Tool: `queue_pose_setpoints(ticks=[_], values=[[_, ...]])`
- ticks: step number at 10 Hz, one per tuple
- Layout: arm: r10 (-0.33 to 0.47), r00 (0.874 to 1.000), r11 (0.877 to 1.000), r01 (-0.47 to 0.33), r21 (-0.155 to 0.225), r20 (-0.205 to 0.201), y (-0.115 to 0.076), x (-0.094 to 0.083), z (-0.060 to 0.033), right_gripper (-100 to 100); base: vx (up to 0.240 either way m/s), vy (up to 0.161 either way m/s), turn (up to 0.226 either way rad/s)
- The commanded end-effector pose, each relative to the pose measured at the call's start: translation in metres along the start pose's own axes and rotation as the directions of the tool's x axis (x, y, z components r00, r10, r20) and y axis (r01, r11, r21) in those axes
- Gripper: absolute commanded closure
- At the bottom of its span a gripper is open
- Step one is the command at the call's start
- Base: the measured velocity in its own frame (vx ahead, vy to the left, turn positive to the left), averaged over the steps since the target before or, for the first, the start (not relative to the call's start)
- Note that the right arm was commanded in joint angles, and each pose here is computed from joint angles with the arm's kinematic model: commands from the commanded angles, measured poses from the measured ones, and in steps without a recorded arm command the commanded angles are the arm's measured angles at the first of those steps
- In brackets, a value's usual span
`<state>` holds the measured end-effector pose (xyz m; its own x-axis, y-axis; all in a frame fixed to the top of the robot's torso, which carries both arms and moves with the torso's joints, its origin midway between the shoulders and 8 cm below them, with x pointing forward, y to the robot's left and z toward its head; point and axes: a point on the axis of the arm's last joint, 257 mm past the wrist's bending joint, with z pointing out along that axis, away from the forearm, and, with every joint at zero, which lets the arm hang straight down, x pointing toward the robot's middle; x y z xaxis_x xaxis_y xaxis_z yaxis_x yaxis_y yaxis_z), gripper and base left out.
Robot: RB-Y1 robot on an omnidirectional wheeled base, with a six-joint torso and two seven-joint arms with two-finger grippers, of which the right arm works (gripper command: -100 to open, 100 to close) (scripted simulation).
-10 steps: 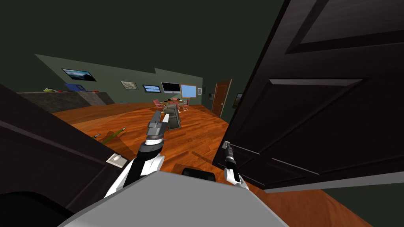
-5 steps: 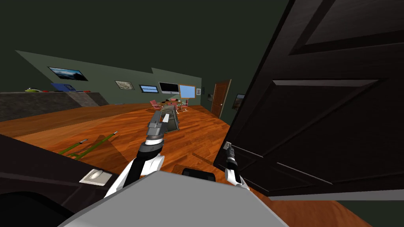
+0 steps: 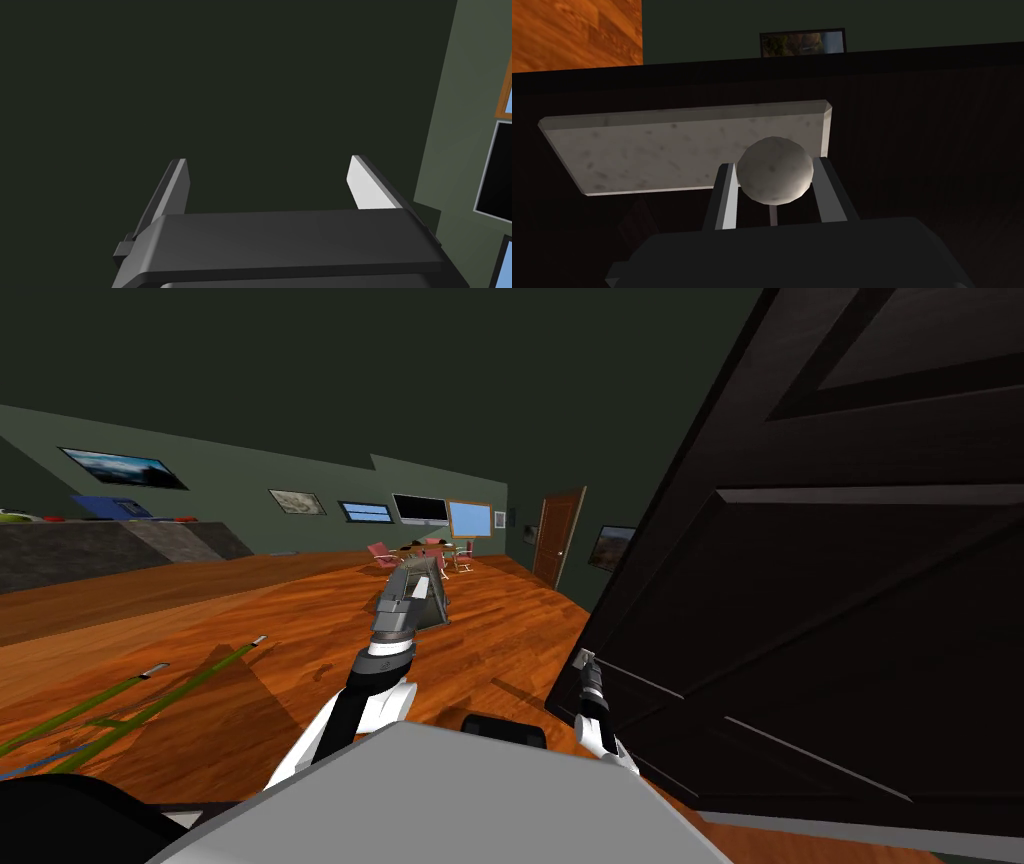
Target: Push the door open
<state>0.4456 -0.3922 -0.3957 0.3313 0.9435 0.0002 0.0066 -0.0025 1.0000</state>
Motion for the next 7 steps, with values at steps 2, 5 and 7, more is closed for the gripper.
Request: queue_pose_setpoints(ticks=[2, 5, 7], values=[[0.000, 0.999, 1.000, 0.001, -0.006, 0.035, 0.004, -0.014, 0.0000, 100, 0.168, 0.021, -0.047], [0.000, 0.998, 1.000, 0.000, -0.007, 0.070, 0.004, -0.028, -0.0001, 100, 0.206, 0.021, -0.045], [0.000, 0.996, 1.000, 0.001, -0.004, 0.091, 0.002, -0.038, -0.0011, 100, 0.119, -0.006, -0.032]])
